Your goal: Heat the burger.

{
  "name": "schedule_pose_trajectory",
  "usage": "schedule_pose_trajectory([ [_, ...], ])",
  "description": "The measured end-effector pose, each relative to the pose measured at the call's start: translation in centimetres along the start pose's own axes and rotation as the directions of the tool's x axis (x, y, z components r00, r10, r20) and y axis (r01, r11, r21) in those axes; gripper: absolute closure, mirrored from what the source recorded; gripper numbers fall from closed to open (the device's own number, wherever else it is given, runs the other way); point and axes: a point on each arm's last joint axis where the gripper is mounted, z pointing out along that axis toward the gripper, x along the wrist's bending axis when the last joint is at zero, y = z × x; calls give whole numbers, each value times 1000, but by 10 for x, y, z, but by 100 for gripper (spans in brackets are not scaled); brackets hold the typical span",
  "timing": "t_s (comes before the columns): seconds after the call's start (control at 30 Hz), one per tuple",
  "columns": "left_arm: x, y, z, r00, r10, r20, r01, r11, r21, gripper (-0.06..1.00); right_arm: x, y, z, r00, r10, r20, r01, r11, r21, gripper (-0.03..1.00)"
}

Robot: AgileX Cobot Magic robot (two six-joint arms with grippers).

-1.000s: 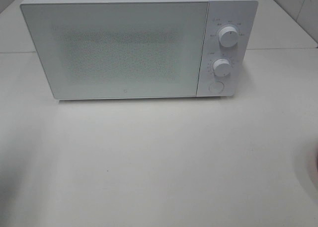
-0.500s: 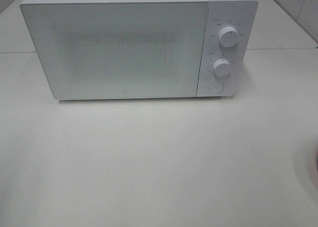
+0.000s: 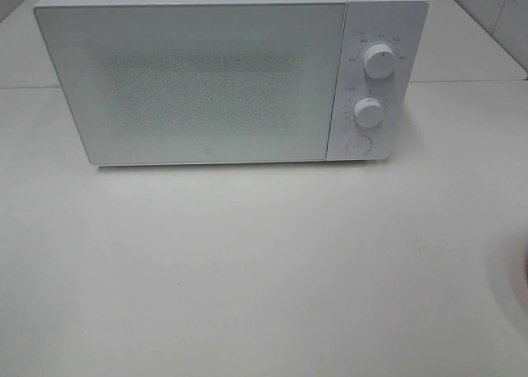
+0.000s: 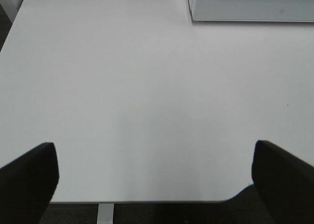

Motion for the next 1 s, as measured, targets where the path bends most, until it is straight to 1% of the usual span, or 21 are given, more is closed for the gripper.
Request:
schedule_pose_trajectory([
  [0.13, 0, 0, 2, 1000, 2, 3, -2, 1000, -13, -5, 0, 0, 0, 1000, 0, 0, 0, 1000, 0, 21],
  [0.17, -1, 1, 4, 1000, 2, 10, -1, 1000, -27, -5, 0, 0, 0, 1000, 0, 0, 0, 1000, 0, 21],
  [0.2, -2, 2, 8, 1000, -2, 22, 4, 998, -62, -5, 0, 0, 0, 1000, 0, 0, 0, 1000, 0, 21],
  [0.27, -3, 2, 11, 999, 1, 33, 2, 997, -71, -5, 0, 0, 0, 1000, 0, 0, 0, 1000, 0, 21],
  [0.43, -4, 3, 12, 999, 3, 42, 1, 996, -85, -5, 0, 0, 0, 1000, 0, 0, 0, 1000, 0, 21],
  [0.57, -6, 4, 12, 998, 0, 64, 6, 996, -86, -5, 0, 0, 0, 1000, 0, 0, 0, 1000, 0, 21],
  [0.67, -6, 4, 12, 998, 0, 64, 6, 996, -86, -5, 0, 0, 0, 1000, 0, 0, 0, 1000, 0, 21],
  [0.77, -6, 4, 12, 999, -12, 52, 17, 996, -86, -5, 0, 0, 0, 1000, 0, 0, 0, 1000, 0, 21],
  [0.8, -6, 4, 12, 999, -31, 27, 33, 996, -87, -5, 0, 0, 0, 1000, 0, 0, 0, 1000, 0, 21],
  [0.87, -6, 4, 12, 999, -39, 15, 40, 995, -87, -5, 0, 0, 0, 1000, 0, 0, 0, 1000, 0, 21],
  [0.9, -6, 2, 10, 999, -53, -6, 53, 993, -103, -5, 0, 0, 0, 1000, 0, 0, 0, 1000, 0, 21],
  [0.97, -7, 1, 9, 998, -58, -13, 56, 992, -115, -5, 0, 0, 0, 1000, 0, 0, 0, 1000, 0, 21],
  [1.0, -7, -1, 6, 998, -63, -20, 59, 989, -139, -5, 0, 0, 0, 1000, 0, 0, 0, 1000, 0, 21],
])
